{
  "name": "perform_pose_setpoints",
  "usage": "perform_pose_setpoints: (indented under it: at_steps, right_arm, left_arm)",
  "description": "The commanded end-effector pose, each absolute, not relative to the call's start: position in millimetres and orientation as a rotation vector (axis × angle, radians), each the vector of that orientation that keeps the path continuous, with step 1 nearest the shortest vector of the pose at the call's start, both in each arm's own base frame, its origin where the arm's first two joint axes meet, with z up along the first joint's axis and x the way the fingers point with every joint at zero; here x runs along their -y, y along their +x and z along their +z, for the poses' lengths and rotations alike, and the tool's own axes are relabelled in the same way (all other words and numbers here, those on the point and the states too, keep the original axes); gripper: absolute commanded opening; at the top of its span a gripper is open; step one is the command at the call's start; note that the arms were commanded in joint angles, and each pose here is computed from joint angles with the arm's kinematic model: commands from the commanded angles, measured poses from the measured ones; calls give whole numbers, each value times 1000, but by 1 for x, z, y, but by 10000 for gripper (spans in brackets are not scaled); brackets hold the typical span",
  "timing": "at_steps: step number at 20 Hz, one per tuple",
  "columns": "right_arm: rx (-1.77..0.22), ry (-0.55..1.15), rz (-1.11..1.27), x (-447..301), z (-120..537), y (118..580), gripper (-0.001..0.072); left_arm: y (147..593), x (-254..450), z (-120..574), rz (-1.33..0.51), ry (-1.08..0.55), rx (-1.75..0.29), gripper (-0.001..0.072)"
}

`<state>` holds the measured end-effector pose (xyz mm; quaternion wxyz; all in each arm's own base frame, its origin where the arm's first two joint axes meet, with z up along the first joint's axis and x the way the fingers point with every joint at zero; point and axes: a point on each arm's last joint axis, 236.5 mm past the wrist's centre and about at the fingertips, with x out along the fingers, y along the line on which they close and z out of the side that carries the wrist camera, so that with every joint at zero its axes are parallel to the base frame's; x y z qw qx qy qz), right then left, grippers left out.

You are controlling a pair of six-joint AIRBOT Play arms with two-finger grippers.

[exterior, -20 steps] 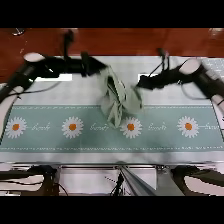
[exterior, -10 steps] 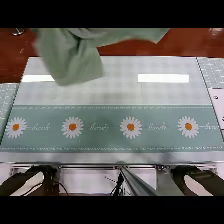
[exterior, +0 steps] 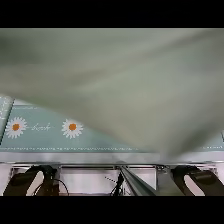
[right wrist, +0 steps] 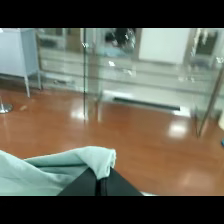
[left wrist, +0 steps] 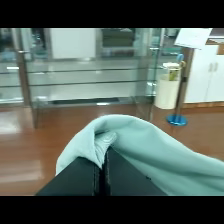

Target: Fold the shirts.

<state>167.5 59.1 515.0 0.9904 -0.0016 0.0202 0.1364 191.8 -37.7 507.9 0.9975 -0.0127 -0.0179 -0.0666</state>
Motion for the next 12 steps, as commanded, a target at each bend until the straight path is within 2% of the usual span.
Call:
perform_pose_setpoints:
  at_steps: [1,3,6,12]
  right_arm:
    - [-124,41,205,-42,493,148,20]
    - [-213,42,147,-29,467,153,20]
    - [-418,26,113,-25,405,187,20]
    - [-715,3,47,-20,238,302,20]
  left_arm:
    - [153,35,476,-94,-30,-78,24]
    - [153,36,449,-98,-34,-183,24]
    - [182,42,377,-135,-120,-429,24]
    - [299,64,210,-252,-384,-698,24]
